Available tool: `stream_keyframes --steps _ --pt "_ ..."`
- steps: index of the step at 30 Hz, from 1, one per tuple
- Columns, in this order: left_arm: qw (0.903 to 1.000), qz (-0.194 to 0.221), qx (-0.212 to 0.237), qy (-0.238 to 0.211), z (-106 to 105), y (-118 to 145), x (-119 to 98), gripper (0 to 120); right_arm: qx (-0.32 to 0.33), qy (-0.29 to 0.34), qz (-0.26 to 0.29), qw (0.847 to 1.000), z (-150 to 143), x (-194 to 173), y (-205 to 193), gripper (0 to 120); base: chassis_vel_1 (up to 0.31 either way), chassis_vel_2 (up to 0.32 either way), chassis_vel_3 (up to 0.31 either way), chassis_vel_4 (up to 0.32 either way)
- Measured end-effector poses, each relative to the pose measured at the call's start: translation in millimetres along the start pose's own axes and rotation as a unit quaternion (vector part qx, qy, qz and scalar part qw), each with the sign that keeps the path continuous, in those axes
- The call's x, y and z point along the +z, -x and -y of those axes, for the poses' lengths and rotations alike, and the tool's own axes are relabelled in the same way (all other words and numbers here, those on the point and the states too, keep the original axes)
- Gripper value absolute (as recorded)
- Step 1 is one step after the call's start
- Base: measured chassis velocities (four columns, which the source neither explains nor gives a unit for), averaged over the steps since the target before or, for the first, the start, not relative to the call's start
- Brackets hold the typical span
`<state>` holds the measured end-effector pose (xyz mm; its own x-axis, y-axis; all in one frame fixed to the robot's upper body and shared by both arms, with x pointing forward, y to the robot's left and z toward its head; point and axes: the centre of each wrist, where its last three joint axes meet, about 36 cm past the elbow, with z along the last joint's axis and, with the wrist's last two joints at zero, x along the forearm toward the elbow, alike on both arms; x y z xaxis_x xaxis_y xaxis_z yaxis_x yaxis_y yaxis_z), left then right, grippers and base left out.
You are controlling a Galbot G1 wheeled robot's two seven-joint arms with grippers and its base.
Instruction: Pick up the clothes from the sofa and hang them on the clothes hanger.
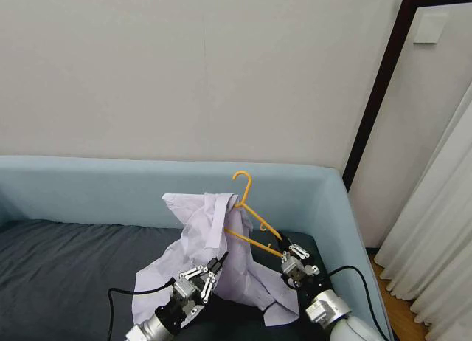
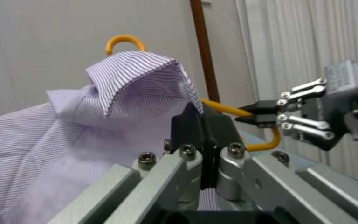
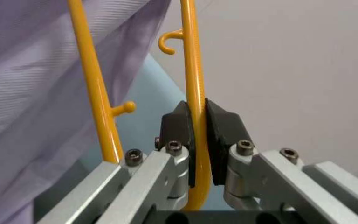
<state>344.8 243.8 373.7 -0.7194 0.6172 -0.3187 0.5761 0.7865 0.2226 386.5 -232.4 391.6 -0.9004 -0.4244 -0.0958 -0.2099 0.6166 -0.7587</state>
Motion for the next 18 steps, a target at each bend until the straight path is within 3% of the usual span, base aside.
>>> stream_keyframes --steps 6,11,18 --pt "0.9994 0.006 -0.031 0.017 -17.7 8.2 -8.0 0 -0.010 -0.089 0.008 0.996 10.4 29.3 -6.9 5 0.000 0.000 0.000 0.000" --pt "0.9986 0.009 -0.045 0.026 -36.0 12.0 -17.3 0 -0.021 -0.119 0.010 0.993 8.4 40.9 -11.1 5 0.000 0.000 0.000 0.000" --pt "0.9986 0.009 -0.045 0.027 -40.4 15.9 -19.2 0 -0.057 -0.136 0.036 0.988 -0.2 43.1 -12.6 5 0.000 0.000 0.000 0.000"
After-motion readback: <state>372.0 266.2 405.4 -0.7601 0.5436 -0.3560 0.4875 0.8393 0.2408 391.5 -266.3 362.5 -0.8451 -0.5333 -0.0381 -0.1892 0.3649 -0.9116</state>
